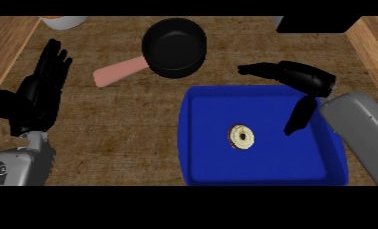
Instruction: Pick the cupcake from the tray and place it in the pot
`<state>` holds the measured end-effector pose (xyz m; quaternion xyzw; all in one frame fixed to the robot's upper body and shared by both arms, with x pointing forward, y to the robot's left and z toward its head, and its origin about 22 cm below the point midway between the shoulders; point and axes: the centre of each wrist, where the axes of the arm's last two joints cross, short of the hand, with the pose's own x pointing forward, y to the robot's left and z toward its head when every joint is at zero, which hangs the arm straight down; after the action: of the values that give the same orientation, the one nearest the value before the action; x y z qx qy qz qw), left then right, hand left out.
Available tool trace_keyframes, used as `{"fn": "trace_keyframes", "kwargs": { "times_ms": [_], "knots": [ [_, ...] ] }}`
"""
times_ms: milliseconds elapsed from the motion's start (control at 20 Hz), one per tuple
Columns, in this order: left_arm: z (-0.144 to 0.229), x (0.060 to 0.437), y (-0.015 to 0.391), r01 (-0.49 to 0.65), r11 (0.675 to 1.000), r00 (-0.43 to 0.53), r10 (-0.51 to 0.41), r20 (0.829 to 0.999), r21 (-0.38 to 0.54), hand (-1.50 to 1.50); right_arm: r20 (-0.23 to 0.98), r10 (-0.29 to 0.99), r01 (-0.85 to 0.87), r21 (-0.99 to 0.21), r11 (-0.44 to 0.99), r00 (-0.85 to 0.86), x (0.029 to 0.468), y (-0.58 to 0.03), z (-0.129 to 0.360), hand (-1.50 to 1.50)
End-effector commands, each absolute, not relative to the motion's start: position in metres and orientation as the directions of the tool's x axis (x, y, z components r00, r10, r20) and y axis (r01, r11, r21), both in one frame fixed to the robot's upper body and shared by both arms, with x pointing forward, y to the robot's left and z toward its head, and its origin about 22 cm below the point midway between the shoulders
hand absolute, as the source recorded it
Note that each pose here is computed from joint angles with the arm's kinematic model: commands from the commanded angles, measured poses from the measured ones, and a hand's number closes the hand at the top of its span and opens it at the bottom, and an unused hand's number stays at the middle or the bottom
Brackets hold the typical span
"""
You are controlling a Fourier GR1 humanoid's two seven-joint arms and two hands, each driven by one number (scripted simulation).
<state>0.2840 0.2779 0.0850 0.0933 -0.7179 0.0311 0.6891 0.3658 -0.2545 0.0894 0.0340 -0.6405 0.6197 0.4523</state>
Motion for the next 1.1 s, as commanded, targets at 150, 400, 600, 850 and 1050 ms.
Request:
{"fn": "trace_keyframes", "kwargs": {
  "times_ms": [150,400,600,850,1050],
  "knots": [
    [0.088,0.285,0.285,-0.188,0.979,-0.040,-0.087,0.995,0.078,0.00,0.537,0.606,-0.645,-0.762,0.050,-0.588,0.316,-0.207,0.076,-1.50],
    [0.086,0.280,0.291,-0.152,0.986,-0.034,-0.077,0.996,0.071,0.00,0.544,0.635,-0.670,-0.740,0.055,-0.548,0.317,-0.199,0.072,-1.50],
    [0.104,0.297,0.264,-0.180,0.981,-0.033,-0.083,0.996,0.076,0.00,0.528,0.640,-0.657,-0.752,0.047,-0.558,0.305,-0.194,0.072,-1.50],
    [0.082,0.292,0.288,-0.183,0.979,-0.044,-0.096,0.994,0.087,0.00,0.435,0.720,-0.625,-0.781,0.003,-0.541,0.296,-0.195,0.063,-1.50],
    [0.074,0.274,0.274,-0.177,0.981,-0.044,-0.082,0.996,0.073,0.00,0.455,0.722,-0.637,-0.770,0.024,-0.522,0.290,-0.189,0.049,-1.50]
  ]
}}
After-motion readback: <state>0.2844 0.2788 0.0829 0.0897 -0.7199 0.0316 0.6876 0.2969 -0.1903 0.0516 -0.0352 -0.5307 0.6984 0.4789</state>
